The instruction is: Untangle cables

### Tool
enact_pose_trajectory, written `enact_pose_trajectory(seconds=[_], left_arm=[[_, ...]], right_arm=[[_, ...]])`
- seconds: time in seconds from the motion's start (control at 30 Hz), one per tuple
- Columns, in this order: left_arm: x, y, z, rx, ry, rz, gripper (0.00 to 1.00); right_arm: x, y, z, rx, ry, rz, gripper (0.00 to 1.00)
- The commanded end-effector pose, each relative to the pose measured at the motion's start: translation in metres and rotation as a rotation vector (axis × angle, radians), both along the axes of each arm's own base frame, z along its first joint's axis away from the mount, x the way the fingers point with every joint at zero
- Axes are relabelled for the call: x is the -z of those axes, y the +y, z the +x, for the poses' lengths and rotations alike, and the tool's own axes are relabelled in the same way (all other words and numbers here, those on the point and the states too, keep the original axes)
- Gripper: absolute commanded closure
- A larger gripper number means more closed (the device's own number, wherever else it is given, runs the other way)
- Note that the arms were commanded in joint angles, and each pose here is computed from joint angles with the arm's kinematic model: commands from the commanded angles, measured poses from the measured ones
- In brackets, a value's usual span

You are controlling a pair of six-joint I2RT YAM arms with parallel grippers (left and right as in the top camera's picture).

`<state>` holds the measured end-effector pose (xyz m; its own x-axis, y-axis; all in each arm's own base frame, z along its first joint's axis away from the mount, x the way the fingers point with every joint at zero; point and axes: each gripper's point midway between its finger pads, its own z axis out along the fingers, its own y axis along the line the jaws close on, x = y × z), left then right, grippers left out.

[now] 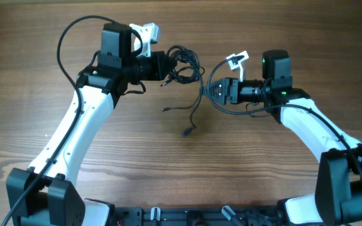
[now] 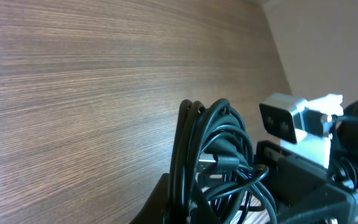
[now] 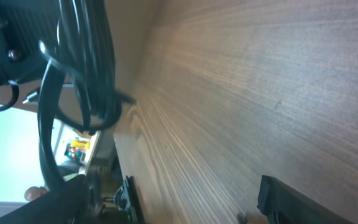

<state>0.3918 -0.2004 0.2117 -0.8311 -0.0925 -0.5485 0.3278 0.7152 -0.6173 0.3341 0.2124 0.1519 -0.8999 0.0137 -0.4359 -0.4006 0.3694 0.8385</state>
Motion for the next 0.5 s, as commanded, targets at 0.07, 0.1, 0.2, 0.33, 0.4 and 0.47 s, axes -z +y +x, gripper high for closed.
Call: enact_pose_trajectory(seconds=[0.07, 0.1, 0.2, 0.33, 0.4, 0.47], left_arm=[[-0.002, -0.005, -0.003, -0.018, 0.042, -0.026, 0.96], [0.000, -0.008, -0.007, -0.009, 0.055, -0.022, 0.96], [0.005, -0.014, -0.015, 0.011, 0.081, -0.012, 0.96], [0.003, -0.024, -0.022, 0.049, 0.086, -0.029, 0.96], [-0.001, -0.029, -0.027, 0.083, 0.096, -0.059, 0.96], [-0.004, -0.033, -0.031, 0.110, 0.103, -0.083, 0.96]], right_arm=[[0.003, 0.001, 0.008, 0.007, -0.056, -0.020, 0.11], [0.003, -0.001, 0.014, 0.031, -0.083, -0.037, 0.11], [0.005, -0.006, 0.031, 0.098, -0.140, -0.087, 0.11], [0.021, -0.027, 0.057, 0.276, -0.132, -0.216, 0.12], [0.019, -0.030, 0.063, 0.305, -0.147, -0.221, 0.12], [0.016, -0.029, 0.066, 0.313, -0.153, -0.210, 0.12]])
